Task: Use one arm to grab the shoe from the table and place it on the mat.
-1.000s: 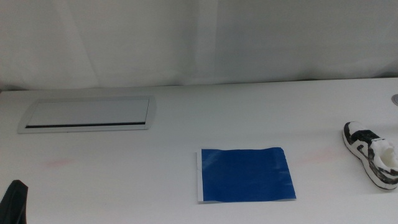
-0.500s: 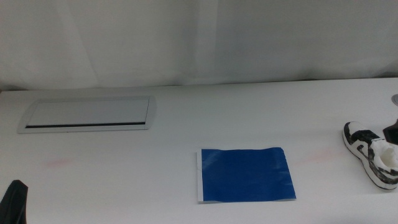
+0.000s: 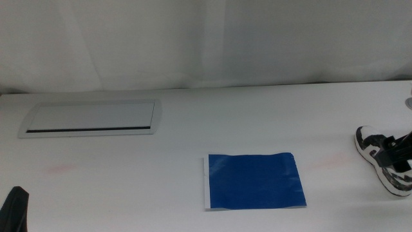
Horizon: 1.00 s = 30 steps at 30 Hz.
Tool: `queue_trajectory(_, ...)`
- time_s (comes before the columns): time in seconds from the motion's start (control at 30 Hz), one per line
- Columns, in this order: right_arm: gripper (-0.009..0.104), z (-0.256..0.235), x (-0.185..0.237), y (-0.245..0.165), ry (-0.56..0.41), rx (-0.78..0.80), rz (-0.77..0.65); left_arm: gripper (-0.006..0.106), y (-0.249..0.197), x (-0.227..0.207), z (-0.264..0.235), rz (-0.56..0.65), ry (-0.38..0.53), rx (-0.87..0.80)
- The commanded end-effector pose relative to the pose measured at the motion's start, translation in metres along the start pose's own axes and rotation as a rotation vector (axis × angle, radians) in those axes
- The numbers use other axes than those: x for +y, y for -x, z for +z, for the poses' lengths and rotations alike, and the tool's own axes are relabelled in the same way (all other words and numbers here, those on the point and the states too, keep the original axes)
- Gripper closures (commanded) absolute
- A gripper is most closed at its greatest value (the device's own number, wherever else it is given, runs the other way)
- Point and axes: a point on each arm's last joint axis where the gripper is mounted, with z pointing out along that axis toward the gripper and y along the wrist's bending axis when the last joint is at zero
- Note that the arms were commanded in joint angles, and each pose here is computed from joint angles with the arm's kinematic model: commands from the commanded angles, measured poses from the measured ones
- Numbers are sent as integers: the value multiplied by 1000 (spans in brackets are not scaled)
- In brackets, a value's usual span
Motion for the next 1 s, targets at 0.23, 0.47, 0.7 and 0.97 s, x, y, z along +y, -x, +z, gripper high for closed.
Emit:
queue_trajectory(0.23, -7, 45, -2, 2, 20, 68, -51, 10, -11, 1, -1, -11, -1, -2)
queue_trajectory(0.47, -7, 70, -1, 0, 35, 101, -62, 10, -11, 1, -1, -11, -1, -2)
queue_trajectory(0.7, -6, 79, -3, 2, 23, 77, -71, 10, -11, 1, -1, -11, -1, -2)
queue_trajectory(0.97, 7, 85, -3, 3, 17, 68, -73, 10, -11, 1, -1, -11, -1, -2)
